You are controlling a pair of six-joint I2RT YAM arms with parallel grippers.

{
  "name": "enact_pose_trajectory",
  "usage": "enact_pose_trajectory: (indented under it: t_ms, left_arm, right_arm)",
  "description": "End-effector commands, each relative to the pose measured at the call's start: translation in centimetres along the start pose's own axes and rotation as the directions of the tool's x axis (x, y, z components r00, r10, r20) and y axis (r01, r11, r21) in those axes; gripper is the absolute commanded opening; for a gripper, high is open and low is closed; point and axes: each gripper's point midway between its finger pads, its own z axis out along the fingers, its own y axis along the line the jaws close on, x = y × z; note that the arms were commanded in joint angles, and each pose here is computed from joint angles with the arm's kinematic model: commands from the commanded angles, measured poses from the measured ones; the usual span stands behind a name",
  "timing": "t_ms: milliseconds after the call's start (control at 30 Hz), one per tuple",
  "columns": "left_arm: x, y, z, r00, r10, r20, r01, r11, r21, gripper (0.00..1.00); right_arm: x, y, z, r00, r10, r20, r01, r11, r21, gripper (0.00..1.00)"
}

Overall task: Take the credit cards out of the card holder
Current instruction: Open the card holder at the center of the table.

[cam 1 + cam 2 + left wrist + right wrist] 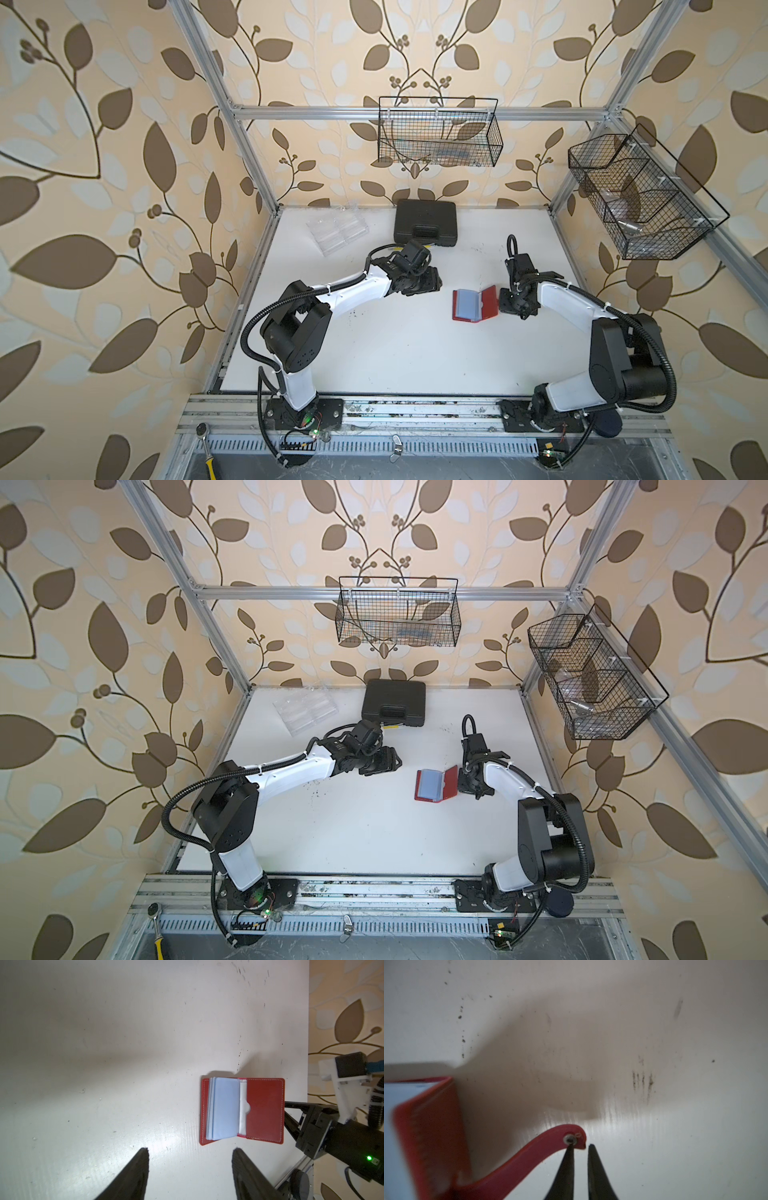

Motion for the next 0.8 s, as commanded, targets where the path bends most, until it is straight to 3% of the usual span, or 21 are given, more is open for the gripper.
enact_pose_trajectory:
  t_ms: [0, 67, 167, 333, 467, 767]
  left_arm:
    - [-1.2, -2.2, -1.5, 0.999, 0.022, 0.035, -0.023, 0.998, 0.051, 0.64]
    - [-1.3, -2.4, -1.9, 0.999, 0.029, 0.037, -0.031, 0.998, 0.058, 0.64]
    - [-1.5, -2.5, -2.4, 0.998, 0.038, 0.046, -0.04, 0.998, 0.051, 0.64]
    - [-2.0, -2.6, -3.1, 0.997, 0.052, 0.058, -0.054, 0.998, 0.035, 0.64]
    - [-2.7, -2.7, -3.7, 0.996, 0.048, 0.072, -0.051, 0.998, 0.03, 0.66]
    - [-4.0, -3.7, -4.3, 0.995, 0.059, 0.079, -0.062, 0.997, 0.045, 0.67]
  right_arm:
    - [-2.0, 0.1, -0.1, 1.0, 0.002, 0.028, -0.002, 1.0, -0.013, 0.3]
    - [-2.5, -1.3, -0.2, 0.999, 0.038, 0.025, -0.038, 0.999, -0.003, 0.45]
    - [-3.5, -2.9, -0.9, 0.994, 0.099, 0.043, -0.098, 0.995, -0.03, 0.57]
    - [-5.5, -4.5, -3.5, 0.978, 0.18, 0.105, -0.174, 0.982, -0.068, 0.64]
    - [-7.0, -2.2, -6.6, 0.964, 0.21, 0.162, -0.172, 0.96, -0.221, 0.71]
    - [-7.0, 2.2, -11.8, 0.962, 0.176, 0.211, -0.093, 0.932, -0.351, 0.8]
